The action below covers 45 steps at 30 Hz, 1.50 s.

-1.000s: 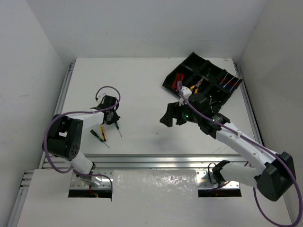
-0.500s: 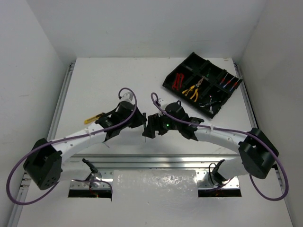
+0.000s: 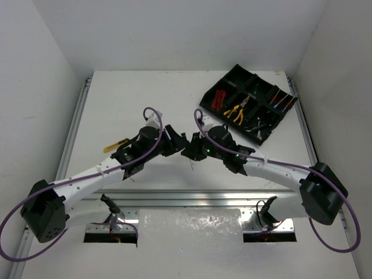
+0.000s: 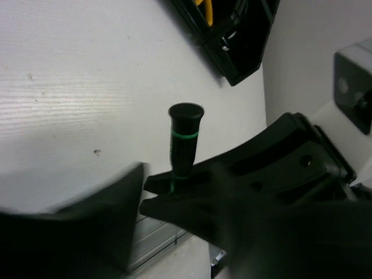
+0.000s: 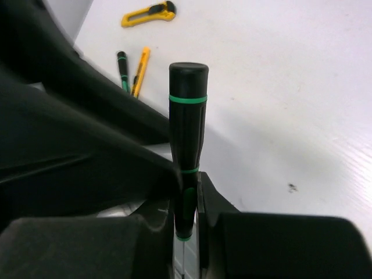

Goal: Sort the tools into containers

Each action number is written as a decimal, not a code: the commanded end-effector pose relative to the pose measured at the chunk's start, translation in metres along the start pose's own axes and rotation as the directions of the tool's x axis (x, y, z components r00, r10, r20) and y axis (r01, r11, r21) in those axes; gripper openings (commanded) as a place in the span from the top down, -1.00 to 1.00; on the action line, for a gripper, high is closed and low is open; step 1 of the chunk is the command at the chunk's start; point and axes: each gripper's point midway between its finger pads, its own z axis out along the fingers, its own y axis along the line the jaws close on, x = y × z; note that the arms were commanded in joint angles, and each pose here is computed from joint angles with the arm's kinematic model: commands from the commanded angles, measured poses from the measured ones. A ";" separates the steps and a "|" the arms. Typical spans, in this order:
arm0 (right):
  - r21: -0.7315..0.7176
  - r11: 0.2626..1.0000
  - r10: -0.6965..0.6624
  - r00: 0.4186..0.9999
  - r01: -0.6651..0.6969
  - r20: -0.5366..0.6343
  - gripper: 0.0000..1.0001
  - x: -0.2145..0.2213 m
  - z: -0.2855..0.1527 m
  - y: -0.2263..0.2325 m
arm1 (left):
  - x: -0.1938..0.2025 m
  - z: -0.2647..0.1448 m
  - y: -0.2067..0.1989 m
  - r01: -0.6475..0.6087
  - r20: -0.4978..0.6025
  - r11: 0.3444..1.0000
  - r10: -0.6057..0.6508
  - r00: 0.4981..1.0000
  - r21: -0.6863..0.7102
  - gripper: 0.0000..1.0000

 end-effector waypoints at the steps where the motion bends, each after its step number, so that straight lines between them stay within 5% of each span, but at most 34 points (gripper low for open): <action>1: 0.084 0.996 -0.039 0.990 0.028 0.135 1.00 -0.038 -0.006 -0.006 | -0.009 -0.004 -0.012 -0.033 0.027 0.999 0.033 0.999 0.009 -0.58; 4: 0.265 0.964 -0.026 0.994 -0.003 0.105 1.00 -0.053 -0.010 -0.064 | -0.036 -0.012 0.004 -0.088 0.063 0.973 0.104 0.993 -0.212 -0.96; 7: 0.425 0.900 0.040 0.989 -0.098 0.145 1.00 -0.081 -0.029 -0.140 | -0.056 -0.035 0.035 -0.107 0.106 0.902 0.165 0.981 -0.419 -0.99; 12: 0.781 0.614 -0.026 0.986 -0.115 0.165 1.00 -0.161 -0.091 -0.261 | -0.069 -0.070 0.032 -0.133 0.149 0.902 0.210 0.966 -0.411 -0.99; 23: 0.967 0.256 -0.258 0.962 -0.022 0.090 1.00 -0.304 -0.112 -0.407 | -0.052 -0.103 0.059 -0.227 0.062 0.863 0.284 0.957 -0.452 -0.99; 33: 0.977 0.204 -0.376 0.926 0.061 0.020 1.00 -0.334 -0.096 -0.460 | -0.011 -0.074 0.090 -0.250 -0.048 0.865 0.255 0.966 -0.435 -0.98; 38: 0.976 0.213 -0.352 0.936 0.055 0.024 0.99 -0.320 -0.091 -0.483 | -0.011 -0.078 0.098 -0.174 0.015 0.876 0.202 0.979 -0.450 -0.98; 45: 0.971 0.230 -0.286 0.958 0.066 0.003 0.63 -0.289 -0.083 -0.497 | -0.015 -0.084 0.104 -0.169 0.031 0.857 0.210 0.977 -0.487 -0.98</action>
